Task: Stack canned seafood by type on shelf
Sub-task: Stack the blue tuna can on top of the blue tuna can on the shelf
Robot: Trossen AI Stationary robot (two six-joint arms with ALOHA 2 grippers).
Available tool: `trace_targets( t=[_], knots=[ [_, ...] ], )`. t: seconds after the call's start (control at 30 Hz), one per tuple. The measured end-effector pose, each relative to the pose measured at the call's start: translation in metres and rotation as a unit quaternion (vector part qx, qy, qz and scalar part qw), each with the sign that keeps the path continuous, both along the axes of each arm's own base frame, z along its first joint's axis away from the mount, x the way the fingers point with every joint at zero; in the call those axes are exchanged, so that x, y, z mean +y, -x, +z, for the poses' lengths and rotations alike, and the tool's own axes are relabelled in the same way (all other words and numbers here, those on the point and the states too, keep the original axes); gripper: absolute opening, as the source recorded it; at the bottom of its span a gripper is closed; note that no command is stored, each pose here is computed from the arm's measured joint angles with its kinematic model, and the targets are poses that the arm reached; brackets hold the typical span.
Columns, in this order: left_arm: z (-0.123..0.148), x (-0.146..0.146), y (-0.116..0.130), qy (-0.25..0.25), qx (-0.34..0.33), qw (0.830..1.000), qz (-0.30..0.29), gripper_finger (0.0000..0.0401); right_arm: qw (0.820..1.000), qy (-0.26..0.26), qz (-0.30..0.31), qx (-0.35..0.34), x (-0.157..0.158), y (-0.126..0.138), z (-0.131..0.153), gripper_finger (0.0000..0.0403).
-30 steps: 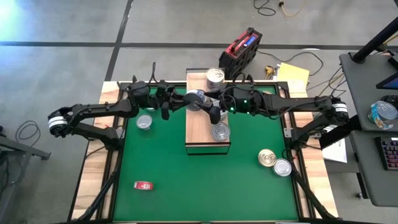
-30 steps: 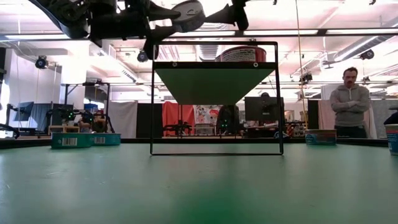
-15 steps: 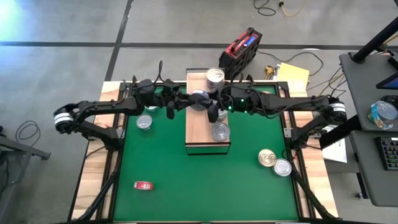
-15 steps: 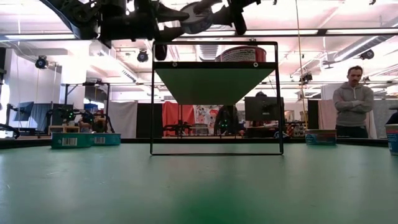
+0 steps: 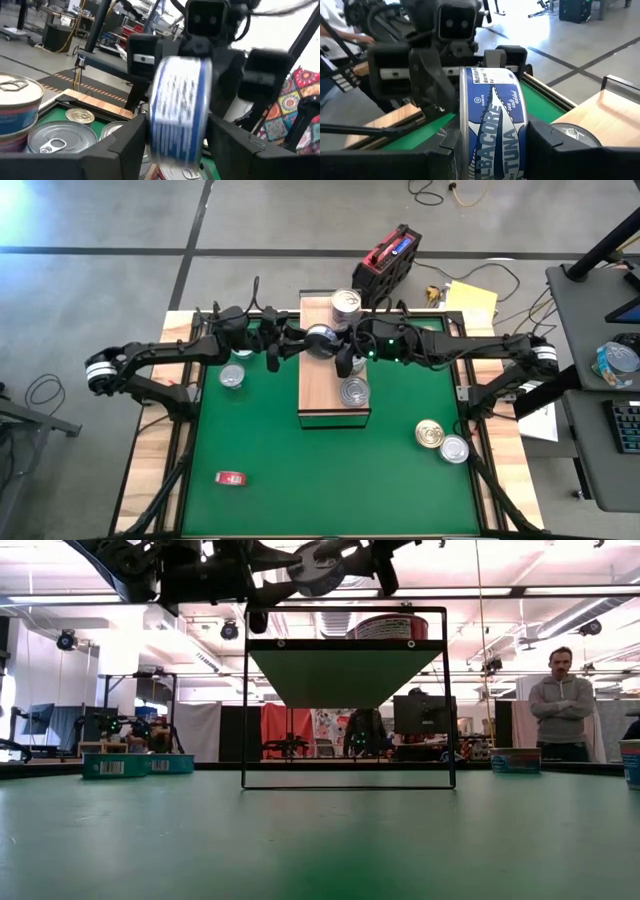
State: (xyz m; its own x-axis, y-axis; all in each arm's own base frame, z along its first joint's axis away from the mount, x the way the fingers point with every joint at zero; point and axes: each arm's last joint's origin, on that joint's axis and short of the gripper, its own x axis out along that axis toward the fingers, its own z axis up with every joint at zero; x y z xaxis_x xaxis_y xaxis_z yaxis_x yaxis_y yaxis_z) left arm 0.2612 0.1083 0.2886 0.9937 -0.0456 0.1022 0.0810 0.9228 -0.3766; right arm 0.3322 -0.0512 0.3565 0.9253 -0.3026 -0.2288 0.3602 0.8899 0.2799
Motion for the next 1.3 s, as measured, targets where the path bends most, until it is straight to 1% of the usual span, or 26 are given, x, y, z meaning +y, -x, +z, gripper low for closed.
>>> trace_targets(
  t=[0.1,0.2,0.27,0.4,0.47,0.53,0.6,0.67,0.73,0.83,0.9,0.93,1.0,1.07,1.17,1.2,1.3],
  knots=[
    [0.002,-0.001,0.001,-0.043,-0.004,0.999,-0.004,0.0190,1.000,-0.026,0.006,-0.005,-0.006,0.009,0.010,0.0126],
    [0.003,-0.002,0.002,-0.106,-0.006,0.994,-0.005,0.0192,0.998,-0.057,0.022,-0.011,-0.015,0.018,0.020,0.0126],
    [0.003,-0.003,0.003,-0.150,-0.004,0.989,-0.001,0.0192,0.995,-0.088,0.037,-0.007,-0.022,0.026,0.025,0.0126],
    [0.002,-0.007,0.007,-0.260,0.013,0.966,0.000,0.0192,0.983,-0.167,0.071,0.001,-0.036,0.038,0.026,0.0126],
    [0.002,-0.012,0.008,-0.318,0.018,0.948,-0.006,0.0193,0.977,-0.199,0.080,0.002,-0.041,0.039,0.022,0.0126],
    [0.002,-0.019,0.008,-0.379,0.017,0.925,-0.012,0.0193,0.973,-0.217,0.080,0.006,-0.043,0.039,0.017,0.0126],
    [0.004,-0.026,0.007,-0.434,0.006,0.901,-0.016,0.0193,0.971,-0.223,0.086,0.006,-0.043,0.038,0.016,0.0126],
    [0.007,-0.035,0.006,-0.486,0.001,0.874,0.001,0.0193,0.970,-0.227,0.092,0.002,-0.043,0.037,0.017,0.0126],
    [0.010,-0.043,0.005,-0.540,0.012,0.841,0.045,0.0193,0.969,-0.227,0.101,-0.006,-0.043,0.036,0.018,0.0126],
    [0.016,-0.051,0.004,-0.612,0.044,0.779,0.129,0.0193,0.968,-0.226,0.107,-0.012,-0.043,0.037,0.020,0.0126],
    [0.018,-0.057,0.005,-0.646,0.052,0.747,0.150,0.0193,0.966,-0.229,0.115,-0.019,-0.044,0.038,0.022,0.0126],
    [0.020,-0.060,0.005,-0.659,0.047,0.735,0.149,0.0193,0.964,-0.233,0.126,-0.026,-0.045,0.038,0.024,0.0126],
    [0.021,-0.065,0.004,-0.676,0.036,0.722,0.145,0.0193,0.956,-0.244,0.159,-0.037,-0.046,0.036,0.025,0.0126],
    [0.021,-0.070,0.004,-0.698,0.031,0.701,0.140,0.0191,0.947,-0.256,0.187,-0.045,-0.050,0.034,0.025,0.0126],
    [0.022,-0.084,0.004,-0.740,0.013,0.661,0.127,0.0188,0.937,-0.278,0.210,-0.035,-0.055,0.031,0.020,0.0126],
    [0.023,-0.089,0.004,-0.756,0.005,0.643,0.123,0.0188,0.935,-0.281,0.214,-0.033,-0.056,0.030,0.018,0.0126],
    [0.027,-0.097,0.004,-0.791,-0.001,0.596,0.141,0.0187,0.934,-0.278,0.221,-0.043,-0.058,0.026,0.017,0.0126]
  ],
)
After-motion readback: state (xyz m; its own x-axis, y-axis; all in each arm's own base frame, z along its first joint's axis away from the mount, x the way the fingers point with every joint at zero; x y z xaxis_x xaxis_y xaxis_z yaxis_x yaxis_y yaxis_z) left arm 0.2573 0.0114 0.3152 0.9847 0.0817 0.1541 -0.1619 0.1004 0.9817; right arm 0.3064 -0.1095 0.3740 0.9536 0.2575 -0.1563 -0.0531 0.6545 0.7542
